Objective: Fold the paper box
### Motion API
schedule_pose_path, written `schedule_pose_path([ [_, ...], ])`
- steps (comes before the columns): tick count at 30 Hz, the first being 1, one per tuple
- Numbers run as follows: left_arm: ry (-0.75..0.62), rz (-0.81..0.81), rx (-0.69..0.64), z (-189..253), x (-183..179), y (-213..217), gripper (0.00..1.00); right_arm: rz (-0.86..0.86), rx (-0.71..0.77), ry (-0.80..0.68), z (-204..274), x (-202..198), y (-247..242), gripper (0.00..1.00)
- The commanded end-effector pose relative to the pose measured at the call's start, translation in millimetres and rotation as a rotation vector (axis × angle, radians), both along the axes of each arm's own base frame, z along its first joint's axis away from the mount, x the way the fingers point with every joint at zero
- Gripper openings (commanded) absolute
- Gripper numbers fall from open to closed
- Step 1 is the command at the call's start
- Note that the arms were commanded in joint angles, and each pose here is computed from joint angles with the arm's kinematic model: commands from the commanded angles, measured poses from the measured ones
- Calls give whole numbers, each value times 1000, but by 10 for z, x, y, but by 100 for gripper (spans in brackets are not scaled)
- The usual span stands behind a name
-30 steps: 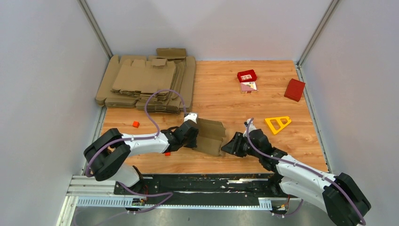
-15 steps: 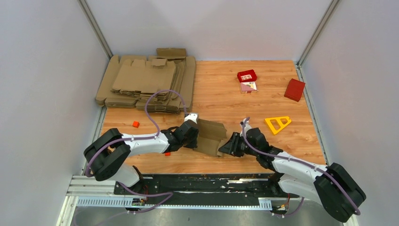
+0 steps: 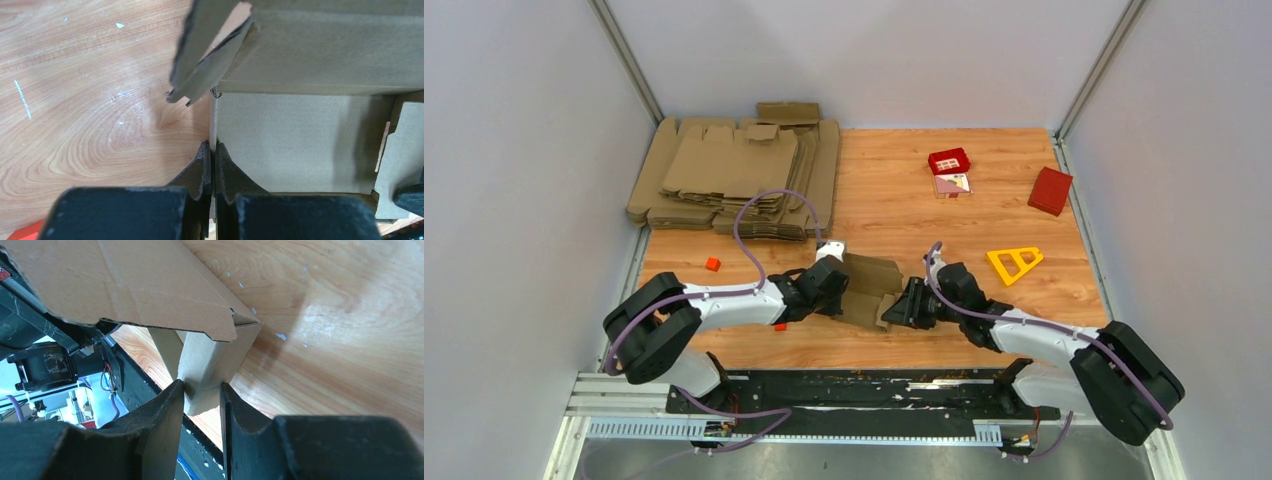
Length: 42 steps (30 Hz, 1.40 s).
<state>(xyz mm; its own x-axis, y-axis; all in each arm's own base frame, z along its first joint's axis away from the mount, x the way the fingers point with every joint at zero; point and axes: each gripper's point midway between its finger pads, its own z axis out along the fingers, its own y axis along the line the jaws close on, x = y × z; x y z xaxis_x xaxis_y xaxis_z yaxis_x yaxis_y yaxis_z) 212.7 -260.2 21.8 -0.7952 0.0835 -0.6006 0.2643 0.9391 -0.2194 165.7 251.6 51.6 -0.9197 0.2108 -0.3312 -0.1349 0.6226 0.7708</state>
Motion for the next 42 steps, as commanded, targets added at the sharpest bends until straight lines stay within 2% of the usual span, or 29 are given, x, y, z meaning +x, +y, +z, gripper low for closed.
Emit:
schedule_pose_path([
  [1,-3,10,50,-3,2,26,0,25,8,-52,168,131,104,33],
  [9,-18,29,61,41,1,25,0,23,-140,-15,-15,167,67,33],
  [15,-44,101,6,110,-24,-22,3,6,-281,-29,-82,246,-32,31],
  [20,-38,198,-72,147,-84,-42,4,-27,-385,-80,-52,349,-127,25],
  [27,-70,266,-130,282,-179,-49,8,-54,-555,-157,-64,474,-279,24],
  [34,-89,312,-149,319,-230,-55,10,-18,-586,-154,-105,429,-179,24],
  [37,-104,356,-187,337,-242,-32,17,-22,-622,-165,-112,415,-194,23],
  [42,-128,371,-217,385,-237,12,24,-18,-693,-192,-134,446,-261,1],
])
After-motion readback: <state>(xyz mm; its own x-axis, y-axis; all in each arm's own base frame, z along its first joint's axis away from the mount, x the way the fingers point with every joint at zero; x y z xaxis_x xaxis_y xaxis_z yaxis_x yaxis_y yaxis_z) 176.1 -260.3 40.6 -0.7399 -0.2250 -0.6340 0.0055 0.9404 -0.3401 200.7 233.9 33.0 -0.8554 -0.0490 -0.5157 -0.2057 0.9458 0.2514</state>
